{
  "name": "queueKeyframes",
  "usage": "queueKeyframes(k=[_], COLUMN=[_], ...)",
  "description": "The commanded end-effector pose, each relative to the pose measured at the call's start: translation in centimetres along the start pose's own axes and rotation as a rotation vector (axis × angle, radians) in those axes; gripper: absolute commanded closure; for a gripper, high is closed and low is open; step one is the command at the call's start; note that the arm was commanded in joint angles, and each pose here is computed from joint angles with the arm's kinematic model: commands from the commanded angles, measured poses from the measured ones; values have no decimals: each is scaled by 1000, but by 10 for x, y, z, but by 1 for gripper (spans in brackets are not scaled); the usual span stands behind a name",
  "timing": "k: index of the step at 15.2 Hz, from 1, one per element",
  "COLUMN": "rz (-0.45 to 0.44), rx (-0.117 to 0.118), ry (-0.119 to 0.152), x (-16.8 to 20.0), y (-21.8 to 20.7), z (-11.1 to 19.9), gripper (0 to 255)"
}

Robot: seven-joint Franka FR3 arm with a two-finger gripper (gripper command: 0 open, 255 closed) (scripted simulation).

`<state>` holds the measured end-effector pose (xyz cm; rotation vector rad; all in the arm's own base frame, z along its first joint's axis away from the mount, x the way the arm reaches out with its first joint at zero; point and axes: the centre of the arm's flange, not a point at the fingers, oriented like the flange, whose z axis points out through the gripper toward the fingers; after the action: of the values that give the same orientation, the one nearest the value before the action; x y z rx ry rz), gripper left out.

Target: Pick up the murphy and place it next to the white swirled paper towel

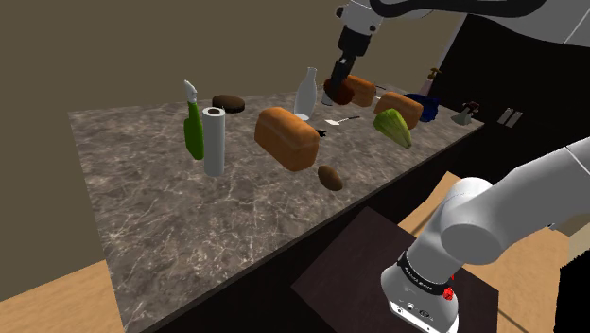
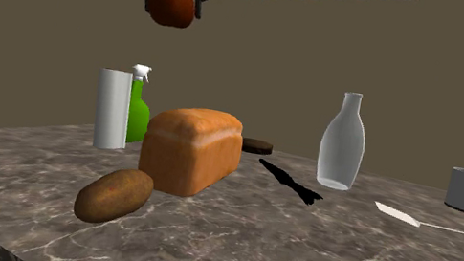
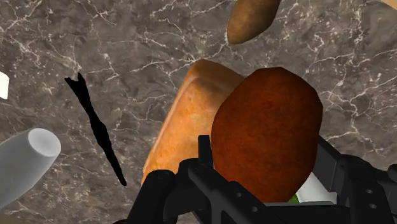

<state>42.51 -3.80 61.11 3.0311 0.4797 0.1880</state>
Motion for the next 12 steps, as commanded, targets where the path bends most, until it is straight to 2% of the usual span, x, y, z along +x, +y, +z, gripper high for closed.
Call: queueKeyframes(k=[1,12], rz=[1,1], rx=[0,0], ry=[0,0], x=[16,106], y=[-21,-136], z=[-3,-2], gripper=[255,255])
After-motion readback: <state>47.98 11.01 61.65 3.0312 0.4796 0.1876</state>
